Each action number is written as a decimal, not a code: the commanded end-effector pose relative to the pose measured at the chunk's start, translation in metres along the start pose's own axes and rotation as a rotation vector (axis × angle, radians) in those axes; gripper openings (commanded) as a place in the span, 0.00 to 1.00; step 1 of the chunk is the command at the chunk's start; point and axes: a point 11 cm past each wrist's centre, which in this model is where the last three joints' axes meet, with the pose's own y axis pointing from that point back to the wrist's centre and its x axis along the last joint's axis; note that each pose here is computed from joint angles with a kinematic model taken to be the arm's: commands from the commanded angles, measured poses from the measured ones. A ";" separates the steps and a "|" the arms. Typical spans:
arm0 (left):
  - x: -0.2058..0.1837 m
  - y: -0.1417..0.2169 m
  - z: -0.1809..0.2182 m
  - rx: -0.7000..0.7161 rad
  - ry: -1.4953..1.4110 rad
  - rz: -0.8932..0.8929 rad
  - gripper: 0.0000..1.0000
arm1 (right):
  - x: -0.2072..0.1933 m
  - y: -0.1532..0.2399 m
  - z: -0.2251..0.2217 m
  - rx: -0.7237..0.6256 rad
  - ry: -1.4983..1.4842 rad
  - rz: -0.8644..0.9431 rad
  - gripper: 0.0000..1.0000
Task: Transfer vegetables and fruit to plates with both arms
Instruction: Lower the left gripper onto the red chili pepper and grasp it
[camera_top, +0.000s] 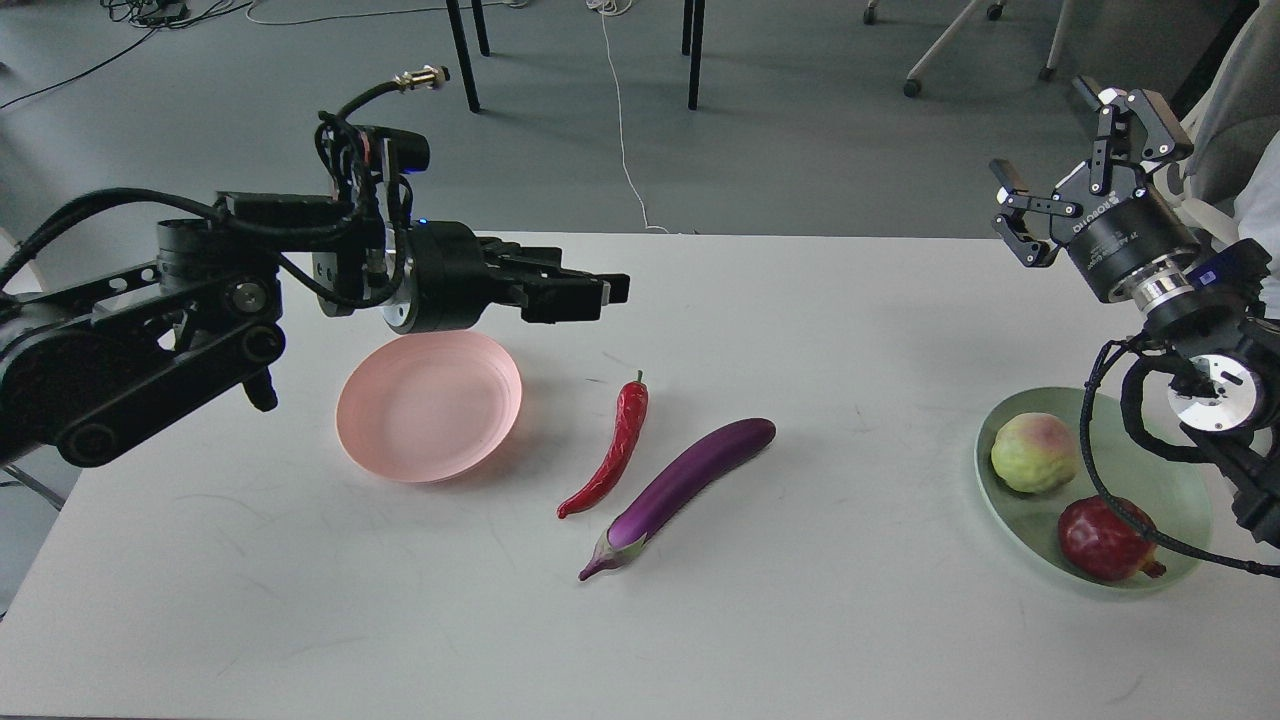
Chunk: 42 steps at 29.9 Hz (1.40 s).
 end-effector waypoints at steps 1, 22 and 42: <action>-0.024 -0.029 0.013 0.007 -0.129 -0.084 0.98 | 0.015 0.019 0.007 0.014 -0.043 0.043 0.97; -0.101 -0.099 -0.007 0.173 -0.142 -0.248 0.80 | 0.025 0.032 0.004 0.055 -0.079 0.085 0.97; -0.115 -0.108 -0.003 0.201 -0.173 -0.316 0.10 | 0.030 0.033 0.000 0.063 -0.069 0.098 0.97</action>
